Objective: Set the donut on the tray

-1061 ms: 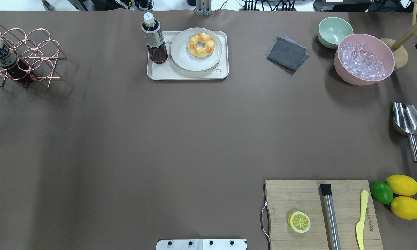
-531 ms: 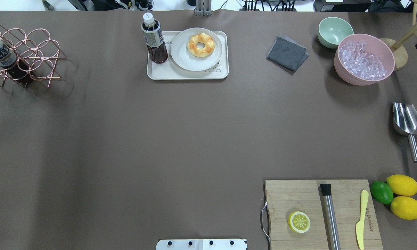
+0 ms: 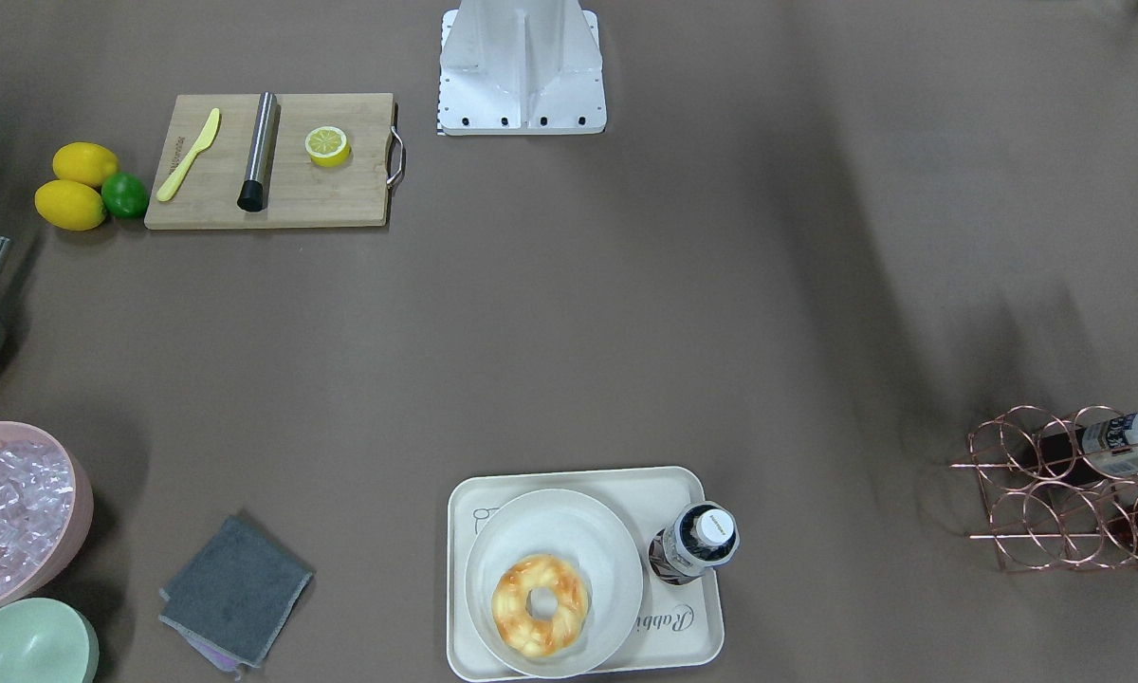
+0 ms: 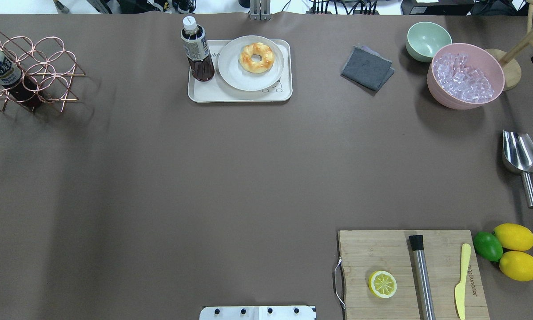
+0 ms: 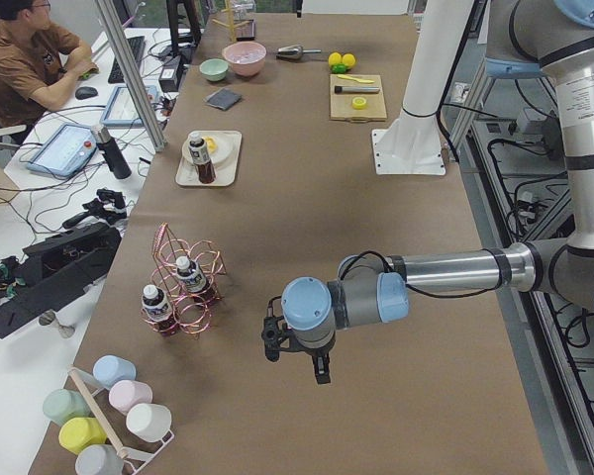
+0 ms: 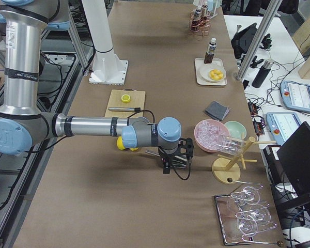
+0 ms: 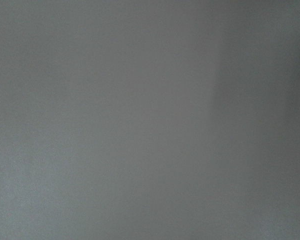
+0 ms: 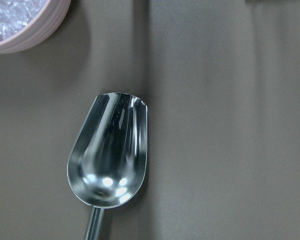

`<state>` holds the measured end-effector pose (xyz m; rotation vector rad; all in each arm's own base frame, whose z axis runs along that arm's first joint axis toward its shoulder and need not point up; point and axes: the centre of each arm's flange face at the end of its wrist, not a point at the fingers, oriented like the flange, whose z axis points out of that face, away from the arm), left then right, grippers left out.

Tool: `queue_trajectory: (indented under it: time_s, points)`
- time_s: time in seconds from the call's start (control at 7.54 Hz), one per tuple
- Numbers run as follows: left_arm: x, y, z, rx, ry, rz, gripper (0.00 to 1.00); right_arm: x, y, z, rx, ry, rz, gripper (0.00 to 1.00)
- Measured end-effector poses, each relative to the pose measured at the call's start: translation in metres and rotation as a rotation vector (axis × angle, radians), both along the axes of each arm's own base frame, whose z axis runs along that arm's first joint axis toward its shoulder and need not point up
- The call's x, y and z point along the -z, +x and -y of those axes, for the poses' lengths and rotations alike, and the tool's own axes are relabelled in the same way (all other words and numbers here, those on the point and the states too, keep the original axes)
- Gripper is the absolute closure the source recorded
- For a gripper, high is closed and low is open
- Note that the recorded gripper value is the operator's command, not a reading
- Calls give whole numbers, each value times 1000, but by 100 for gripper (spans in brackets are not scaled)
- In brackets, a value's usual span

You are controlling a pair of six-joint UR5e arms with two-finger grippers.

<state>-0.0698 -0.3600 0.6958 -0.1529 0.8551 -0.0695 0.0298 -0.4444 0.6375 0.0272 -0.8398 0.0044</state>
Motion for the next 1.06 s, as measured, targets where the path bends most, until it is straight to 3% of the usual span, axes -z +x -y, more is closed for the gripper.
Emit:
queue_trajectory:
  time_s: [1.06]
  points:
    - [7,-2,2,1,20,3,2,0,0,2,0,0,-1,0]
